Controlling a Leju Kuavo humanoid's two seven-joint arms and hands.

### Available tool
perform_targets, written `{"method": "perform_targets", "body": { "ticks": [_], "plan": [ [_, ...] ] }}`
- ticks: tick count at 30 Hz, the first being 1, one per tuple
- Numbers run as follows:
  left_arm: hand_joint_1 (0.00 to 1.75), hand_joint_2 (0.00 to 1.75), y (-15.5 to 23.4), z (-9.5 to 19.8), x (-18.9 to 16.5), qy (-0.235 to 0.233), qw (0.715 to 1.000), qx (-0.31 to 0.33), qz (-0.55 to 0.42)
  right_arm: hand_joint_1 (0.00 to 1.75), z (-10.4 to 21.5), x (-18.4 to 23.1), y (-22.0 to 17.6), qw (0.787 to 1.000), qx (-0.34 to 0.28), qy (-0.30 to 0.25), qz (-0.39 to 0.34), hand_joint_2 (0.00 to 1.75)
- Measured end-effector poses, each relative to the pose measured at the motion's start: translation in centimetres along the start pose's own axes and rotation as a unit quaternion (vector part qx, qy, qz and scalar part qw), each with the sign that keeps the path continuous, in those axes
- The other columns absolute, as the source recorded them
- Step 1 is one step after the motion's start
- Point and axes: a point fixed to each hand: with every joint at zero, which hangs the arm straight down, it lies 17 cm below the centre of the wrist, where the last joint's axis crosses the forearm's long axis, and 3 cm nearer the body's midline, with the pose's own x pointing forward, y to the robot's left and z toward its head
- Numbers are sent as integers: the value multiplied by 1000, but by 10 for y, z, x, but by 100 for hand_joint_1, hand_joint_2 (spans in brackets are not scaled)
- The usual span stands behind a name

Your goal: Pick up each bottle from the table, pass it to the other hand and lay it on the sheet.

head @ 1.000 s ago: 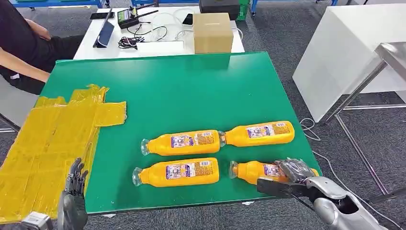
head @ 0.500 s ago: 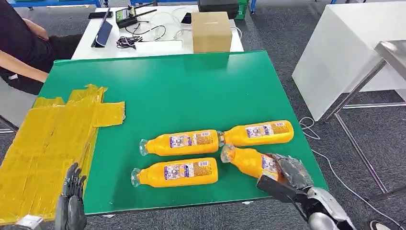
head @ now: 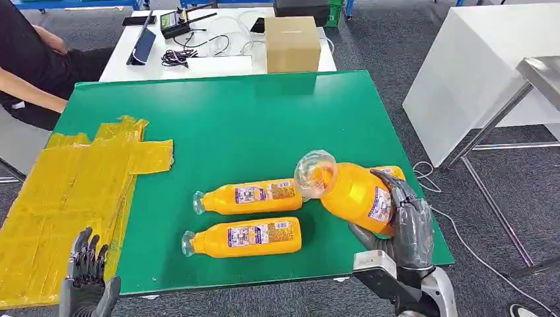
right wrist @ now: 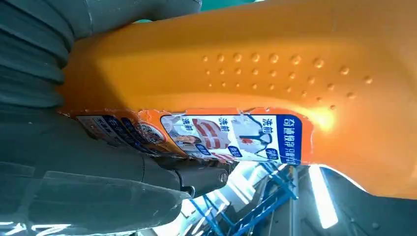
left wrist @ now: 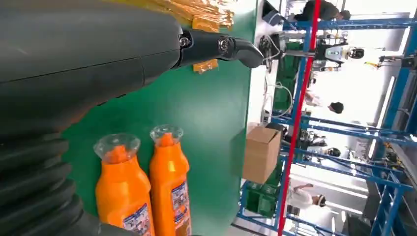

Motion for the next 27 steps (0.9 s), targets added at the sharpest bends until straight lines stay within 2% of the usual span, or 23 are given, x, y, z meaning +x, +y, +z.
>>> {"method": "perform_targets", "body": {
  "ticks": [7,11,16,19,22,27],
  "plan": [
    [0,175,-3,-1,5,-8,1000,-6,2,175,-8,9,3,1000,-2,-8,-21,175],
    [0,175,-20,-15,12,-25,999,-21,12,175,-37,13,28,998,28,-18,-46,175],
    [0,175,-48,-48,24,-47,996,-45,65,175,-103,27,82,996,60,-27,-62,175],
    [0,175,-62,-64,27,-49,992,-56,101,175,-131,45,124,993,89,-32,-72,175],
    [0,175,-71,-73,27,-47,989,-66,122,175,-142,68,159,989,118,-43,-82,175],
    [0,175,-76,-78,26,-46,988,-75,131,175,-140,98,203,982,157,-55,-92,175]
  ]
}}
